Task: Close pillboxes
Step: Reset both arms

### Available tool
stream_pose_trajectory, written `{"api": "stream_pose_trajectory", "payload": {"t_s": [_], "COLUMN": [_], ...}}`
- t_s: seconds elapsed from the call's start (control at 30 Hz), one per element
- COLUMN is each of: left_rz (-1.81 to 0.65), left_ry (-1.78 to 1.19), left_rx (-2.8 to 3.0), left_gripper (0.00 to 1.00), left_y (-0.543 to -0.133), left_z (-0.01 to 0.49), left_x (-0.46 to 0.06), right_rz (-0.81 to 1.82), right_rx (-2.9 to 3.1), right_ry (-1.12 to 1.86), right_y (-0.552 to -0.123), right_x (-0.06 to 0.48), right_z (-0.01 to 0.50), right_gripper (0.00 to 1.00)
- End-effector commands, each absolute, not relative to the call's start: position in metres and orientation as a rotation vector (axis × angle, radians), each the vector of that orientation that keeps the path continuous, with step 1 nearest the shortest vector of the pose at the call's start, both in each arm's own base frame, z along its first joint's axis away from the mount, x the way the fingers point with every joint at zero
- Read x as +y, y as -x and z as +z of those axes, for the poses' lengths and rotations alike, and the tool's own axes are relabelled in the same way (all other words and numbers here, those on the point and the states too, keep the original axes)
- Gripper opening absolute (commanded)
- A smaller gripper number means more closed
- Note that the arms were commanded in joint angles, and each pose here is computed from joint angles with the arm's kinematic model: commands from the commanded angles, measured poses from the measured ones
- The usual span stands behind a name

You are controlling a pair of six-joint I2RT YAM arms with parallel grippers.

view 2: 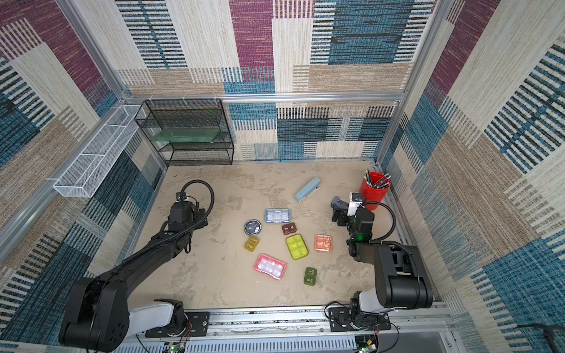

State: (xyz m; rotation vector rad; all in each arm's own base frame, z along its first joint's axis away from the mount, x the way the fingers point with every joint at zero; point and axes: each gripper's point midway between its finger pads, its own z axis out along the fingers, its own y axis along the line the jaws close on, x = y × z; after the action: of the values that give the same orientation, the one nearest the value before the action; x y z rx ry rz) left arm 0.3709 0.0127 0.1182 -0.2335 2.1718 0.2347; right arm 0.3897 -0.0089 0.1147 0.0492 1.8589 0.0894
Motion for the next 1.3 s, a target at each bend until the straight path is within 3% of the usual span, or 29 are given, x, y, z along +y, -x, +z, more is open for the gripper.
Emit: {"api": "stream_pose_trajectory", "payload": {"t_s": [0.0,0.43,0.53,1.27], "left_rz": [0.230,-0.009,0.000,-0.003], "left_ry": [0.064,0.017,0.021,0.019], "left_rx": [2.116,1.964,1.997,2.013], "left_gripper": [0.87,0.90,1.00,1.00], "left_y": [-0.390,-0.396,-0.404,-0.405], "left_z": [0.114,0.093,0.090,0.087], "left_x": [0.005,0.009,0.011,0.010], "right_rz": [0.065,0.060,0.041,0.038], "right_rx": [1.732,1.712,1.723,1.719], "right_ry": [-0.037,-0.038,-0.046,-0.048], "right_y": [-0.392,-0.386,-0.388,-0.388], "right_x": [-0.009,-0.009,-0.009,-0.009], "right_z": [0.142,0.138,0.137,0.138], "right_gripper": [0.95,0.95,0.95,0.95]}}
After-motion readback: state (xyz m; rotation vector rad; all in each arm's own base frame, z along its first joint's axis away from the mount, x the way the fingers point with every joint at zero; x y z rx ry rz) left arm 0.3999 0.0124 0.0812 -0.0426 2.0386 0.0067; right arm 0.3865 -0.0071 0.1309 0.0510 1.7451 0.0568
